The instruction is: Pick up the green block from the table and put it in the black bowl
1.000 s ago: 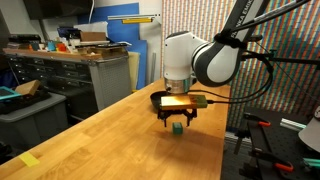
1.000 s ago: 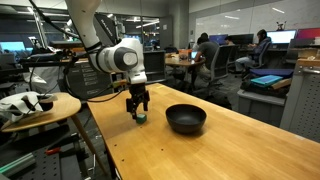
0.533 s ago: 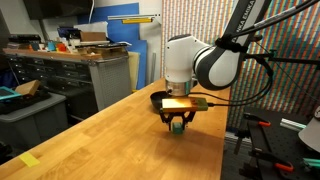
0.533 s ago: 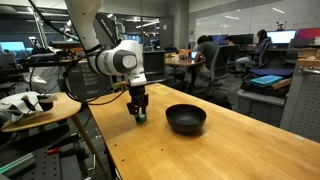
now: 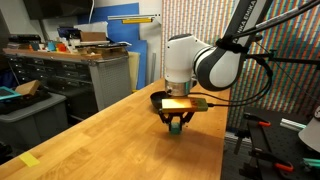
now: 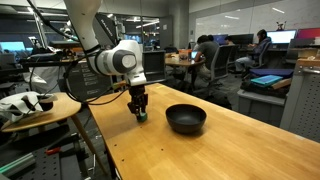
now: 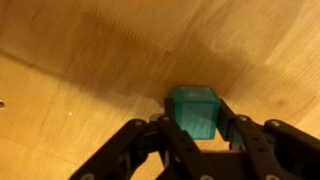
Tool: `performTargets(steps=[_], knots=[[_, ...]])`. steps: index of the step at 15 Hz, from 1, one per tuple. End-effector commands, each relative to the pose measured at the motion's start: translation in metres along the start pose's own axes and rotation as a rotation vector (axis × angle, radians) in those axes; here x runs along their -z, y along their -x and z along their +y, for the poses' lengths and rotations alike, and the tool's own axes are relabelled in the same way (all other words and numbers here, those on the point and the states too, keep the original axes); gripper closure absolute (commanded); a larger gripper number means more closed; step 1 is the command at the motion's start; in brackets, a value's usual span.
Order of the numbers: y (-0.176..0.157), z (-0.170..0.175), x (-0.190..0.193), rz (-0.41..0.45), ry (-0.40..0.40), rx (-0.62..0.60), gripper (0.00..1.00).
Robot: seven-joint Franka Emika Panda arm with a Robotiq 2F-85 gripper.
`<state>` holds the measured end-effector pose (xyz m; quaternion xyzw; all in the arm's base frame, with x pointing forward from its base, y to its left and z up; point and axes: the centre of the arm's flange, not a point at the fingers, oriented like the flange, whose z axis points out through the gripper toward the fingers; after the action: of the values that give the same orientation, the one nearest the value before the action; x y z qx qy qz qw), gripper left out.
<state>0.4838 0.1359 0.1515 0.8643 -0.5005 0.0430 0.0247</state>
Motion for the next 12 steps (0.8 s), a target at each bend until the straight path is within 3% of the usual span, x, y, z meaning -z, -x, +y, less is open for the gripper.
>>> performTargets(steps=[1, 7, 12], knots=[[-0.002, -0.002, 0.018, 0.007, -0.025, 0.042, 0.83], [-0.019, -0.008, 0.058, 0.023, -0.041, 0.112, 0.83], [-0.052, -0.005, 0.092, 0.047, -0.036, 0.140, 0.83]])
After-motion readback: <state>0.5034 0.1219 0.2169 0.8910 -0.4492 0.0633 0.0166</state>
